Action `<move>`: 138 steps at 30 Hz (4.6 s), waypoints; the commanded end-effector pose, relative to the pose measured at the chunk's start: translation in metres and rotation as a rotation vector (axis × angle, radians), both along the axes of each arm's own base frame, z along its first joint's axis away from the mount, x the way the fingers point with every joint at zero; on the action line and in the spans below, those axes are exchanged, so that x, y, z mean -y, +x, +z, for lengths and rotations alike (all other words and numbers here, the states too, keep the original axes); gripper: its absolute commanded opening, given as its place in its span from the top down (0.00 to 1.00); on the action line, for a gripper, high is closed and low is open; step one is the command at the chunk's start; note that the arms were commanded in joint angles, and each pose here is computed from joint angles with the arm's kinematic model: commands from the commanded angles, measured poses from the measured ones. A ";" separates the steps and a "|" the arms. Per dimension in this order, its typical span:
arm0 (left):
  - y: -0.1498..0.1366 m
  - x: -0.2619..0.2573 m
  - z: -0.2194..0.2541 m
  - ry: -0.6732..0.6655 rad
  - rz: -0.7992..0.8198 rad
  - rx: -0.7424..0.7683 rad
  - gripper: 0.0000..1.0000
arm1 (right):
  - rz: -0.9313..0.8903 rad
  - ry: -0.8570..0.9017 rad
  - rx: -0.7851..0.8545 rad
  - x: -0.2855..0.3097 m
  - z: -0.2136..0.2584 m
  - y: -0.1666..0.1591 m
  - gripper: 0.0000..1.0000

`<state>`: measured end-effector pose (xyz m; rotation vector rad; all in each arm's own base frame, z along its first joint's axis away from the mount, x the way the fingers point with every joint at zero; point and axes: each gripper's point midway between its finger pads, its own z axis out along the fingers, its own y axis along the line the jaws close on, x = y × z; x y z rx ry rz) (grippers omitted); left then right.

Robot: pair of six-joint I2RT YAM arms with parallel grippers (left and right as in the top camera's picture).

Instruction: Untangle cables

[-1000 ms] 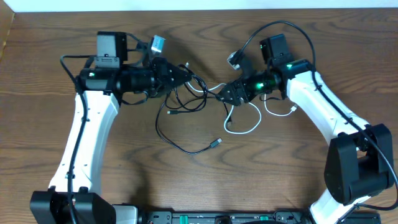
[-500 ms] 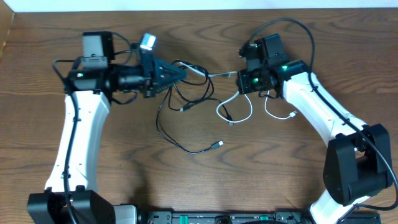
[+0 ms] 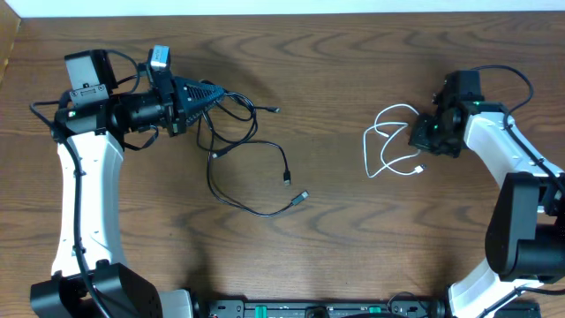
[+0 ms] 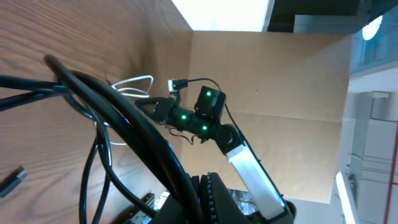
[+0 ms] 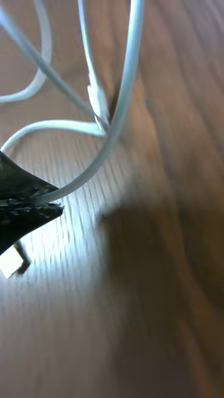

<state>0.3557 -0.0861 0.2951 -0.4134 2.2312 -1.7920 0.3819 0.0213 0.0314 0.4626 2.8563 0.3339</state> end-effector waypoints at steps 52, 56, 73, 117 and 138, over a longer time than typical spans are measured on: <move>0.004 0.018 -0.033 0.257 -0.005 0.044 0.92 | 0.375 0.152 -0.022 -0.105 -0.005 0.001 0.99; 0.004 0.018 -0.033 0.257 -0.005 0.044 0.92 | 0.257 0.169 0.050 -0.094 0.045 0.026 0.99; 0.009 0.010 -0.042 0.318 0.031 0.031 0.92 | -0.435 -0.374 0.865 0.194 0.320 0.145 0.99; -0.002 0.076 -0.054 0.572 -0.244 0.406 0.92 | 0.119 0.304 0.667 0.078 0.255 0.123 0.01; -0.031 0.102 0.032 0.444 -0.229 0.574 0.92 | 0.884 0.463 0.384 -0.221 0.231 -0.001 0.30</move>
